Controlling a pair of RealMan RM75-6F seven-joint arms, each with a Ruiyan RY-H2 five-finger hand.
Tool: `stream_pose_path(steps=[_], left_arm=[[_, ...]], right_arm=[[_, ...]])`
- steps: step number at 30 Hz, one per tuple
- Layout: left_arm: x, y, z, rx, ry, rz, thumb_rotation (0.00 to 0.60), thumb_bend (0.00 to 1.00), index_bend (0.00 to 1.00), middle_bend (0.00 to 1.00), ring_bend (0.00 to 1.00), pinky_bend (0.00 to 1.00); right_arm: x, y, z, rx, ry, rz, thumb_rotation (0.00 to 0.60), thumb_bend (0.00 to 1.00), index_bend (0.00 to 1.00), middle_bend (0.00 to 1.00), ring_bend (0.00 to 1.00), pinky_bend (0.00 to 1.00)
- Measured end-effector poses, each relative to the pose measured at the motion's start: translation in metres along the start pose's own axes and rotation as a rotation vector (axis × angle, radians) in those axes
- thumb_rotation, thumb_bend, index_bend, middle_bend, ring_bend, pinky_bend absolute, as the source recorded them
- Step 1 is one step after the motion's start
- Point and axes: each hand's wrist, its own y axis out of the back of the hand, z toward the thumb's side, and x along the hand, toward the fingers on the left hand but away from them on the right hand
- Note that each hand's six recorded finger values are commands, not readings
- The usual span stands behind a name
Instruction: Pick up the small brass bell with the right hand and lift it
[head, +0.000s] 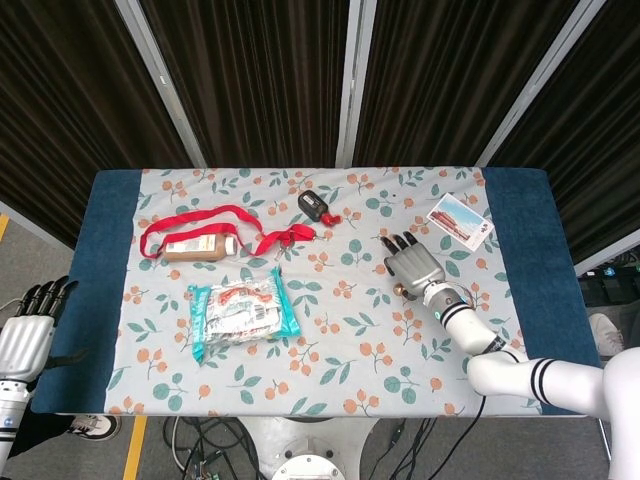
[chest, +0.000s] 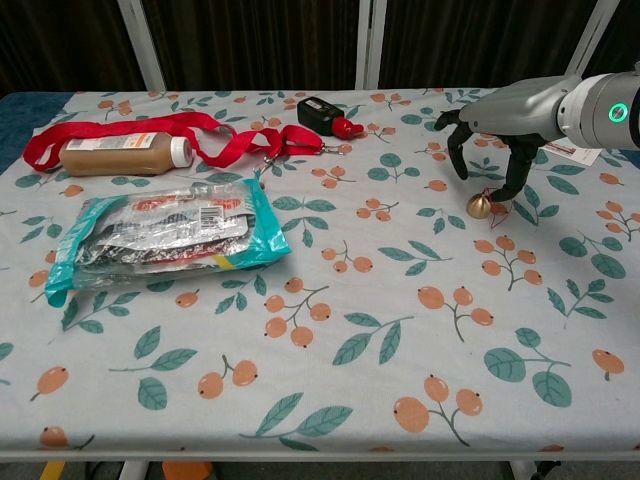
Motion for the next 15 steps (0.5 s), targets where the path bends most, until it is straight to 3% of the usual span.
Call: stream_pose_path(steps=[15], left_arm=[[-0.0006,-0.0006,-0.0008,-0.002,0.001,-0.001,0.600,0.03,0.01,0.00,0.00,0.00]], right_arm=[[-0.0005,-0.0024,-0.0032,-0.006,-0.012,0.005,0.600,0.17,0.49,0.00,0.00,0.00]])
